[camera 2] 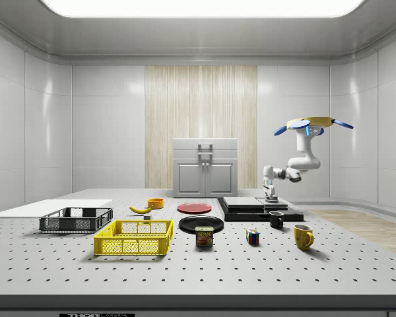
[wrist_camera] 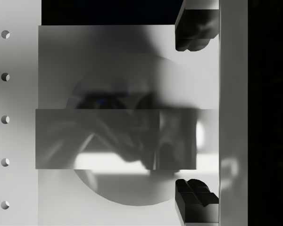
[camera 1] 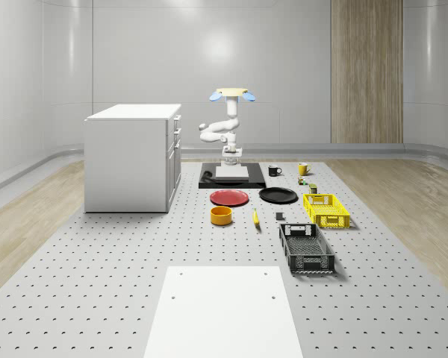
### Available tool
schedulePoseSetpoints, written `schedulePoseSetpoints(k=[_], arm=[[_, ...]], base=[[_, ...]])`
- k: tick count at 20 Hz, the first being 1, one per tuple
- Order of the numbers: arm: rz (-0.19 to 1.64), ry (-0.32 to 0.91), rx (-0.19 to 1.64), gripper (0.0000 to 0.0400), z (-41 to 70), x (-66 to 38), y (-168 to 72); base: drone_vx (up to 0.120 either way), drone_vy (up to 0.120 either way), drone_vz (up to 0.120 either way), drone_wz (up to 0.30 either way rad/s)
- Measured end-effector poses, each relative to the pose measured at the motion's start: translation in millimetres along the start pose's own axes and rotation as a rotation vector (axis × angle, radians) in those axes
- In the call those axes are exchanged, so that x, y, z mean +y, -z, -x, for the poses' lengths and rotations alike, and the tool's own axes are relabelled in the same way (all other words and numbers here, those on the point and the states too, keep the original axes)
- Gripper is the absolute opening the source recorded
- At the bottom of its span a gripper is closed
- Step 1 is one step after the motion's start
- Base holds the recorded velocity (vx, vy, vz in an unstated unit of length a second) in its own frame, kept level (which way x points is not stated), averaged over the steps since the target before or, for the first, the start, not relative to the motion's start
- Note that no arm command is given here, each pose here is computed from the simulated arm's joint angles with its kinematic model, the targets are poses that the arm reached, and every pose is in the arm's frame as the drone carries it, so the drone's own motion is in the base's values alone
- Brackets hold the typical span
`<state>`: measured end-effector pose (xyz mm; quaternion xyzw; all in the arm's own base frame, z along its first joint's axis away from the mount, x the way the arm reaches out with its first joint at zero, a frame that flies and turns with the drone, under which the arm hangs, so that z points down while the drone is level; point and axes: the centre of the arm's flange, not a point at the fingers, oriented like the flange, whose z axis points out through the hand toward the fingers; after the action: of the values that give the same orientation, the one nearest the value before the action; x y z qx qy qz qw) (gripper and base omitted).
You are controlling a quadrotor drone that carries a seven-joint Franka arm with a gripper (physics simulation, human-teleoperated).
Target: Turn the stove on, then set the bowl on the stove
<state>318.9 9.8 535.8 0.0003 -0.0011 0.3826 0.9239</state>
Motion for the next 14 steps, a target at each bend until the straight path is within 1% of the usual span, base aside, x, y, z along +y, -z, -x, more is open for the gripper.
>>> schedulePoseSetpoints(k=[7,14], arm=[[0.000,0.000,0.000,0.0400,-1.2,-1.0,-3.1],[0.000,0.000,0.000,0.0400,2.1,-4.6,-4.6]], base=[[0.000,0.000,0.000,0.000],[0.000,0.000,0.000,0.000]])
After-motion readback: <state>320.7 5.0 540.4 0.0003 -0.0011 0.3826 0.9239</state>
